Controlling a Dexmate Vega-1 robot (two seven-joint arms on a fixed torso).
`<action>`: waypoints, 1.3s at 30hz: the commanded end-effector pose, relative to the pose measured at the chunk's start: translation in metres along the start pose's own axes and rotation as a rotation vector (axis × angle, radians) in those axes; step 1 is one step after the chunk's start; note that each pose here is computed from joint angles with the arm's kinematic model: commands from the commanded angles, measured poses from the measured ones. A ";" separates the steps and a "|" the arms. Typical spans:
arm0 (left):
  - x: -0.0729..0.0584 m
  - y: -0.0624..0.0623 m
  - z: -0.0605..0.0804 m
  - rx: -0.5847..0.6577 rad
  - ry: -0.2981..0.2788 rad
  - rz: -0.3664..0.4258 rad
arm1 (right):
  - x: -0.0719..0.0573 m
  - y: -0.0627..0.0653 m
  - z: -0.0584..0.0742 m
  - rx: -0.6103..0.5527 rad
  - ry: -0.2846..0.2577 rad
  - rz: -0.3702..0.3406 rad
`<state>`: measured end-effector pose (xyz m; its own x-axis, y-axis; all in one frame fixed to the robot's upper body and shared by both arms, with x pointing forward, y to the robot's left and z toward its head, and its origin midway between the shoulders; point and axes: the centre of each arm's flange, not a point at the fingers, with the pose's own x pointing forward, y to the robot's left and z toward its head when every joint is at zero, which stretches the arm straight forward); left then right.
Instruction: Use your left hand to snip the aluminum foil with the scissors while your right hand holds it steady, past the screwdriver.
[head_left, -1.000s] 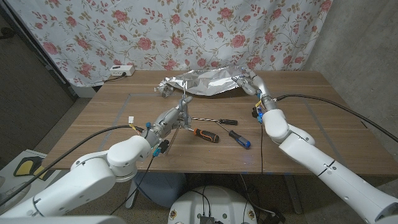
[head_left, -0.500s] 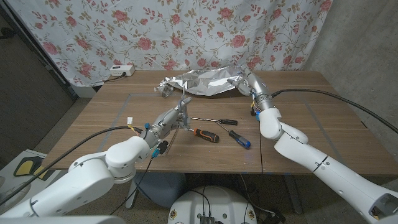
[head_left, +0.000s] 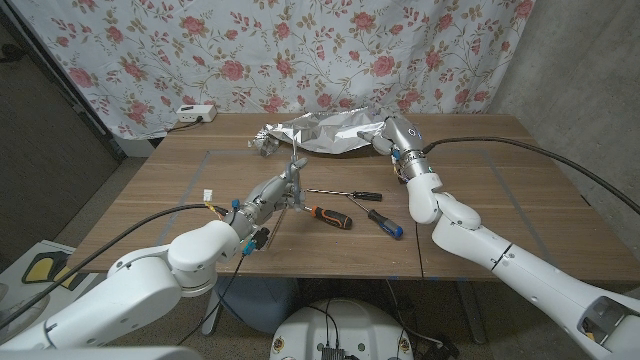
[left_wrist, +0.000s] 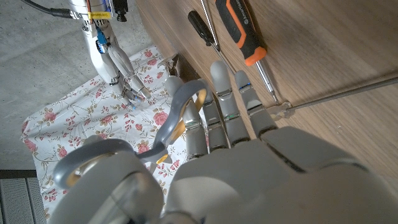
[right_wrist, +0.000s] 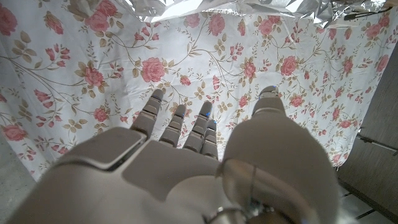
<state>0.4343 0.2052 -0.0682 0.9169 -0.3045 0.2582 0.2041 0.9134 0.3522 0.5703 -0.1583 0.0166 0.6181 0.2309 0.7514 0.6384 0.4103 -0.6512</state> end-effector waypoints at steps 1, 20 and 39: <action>-0.001 -0.002 -0.001 -0.002 0.010 -0.001 | 0.016 0.010 0.000 -0.183 -0.056 0.010; -0.002 -0.003 -0.003 0.012 0.033 -0.010 | 0.029 0.037 -0.005 -0.374 -0.149 0.004; -0.008 -0.005 -0.004 0.025 0.057 -0.026 | 0.043 0.061 -0.028 -0.522 -0.218 0.054</action>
<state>0.4301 0.2038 -0.0737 0.9282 -0.3080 0.2086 0.2152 0.9020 0.3744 0.6320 -0.1449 0.0088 0.5693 0.4091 0.7132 0.7828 -0.0047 -0.6222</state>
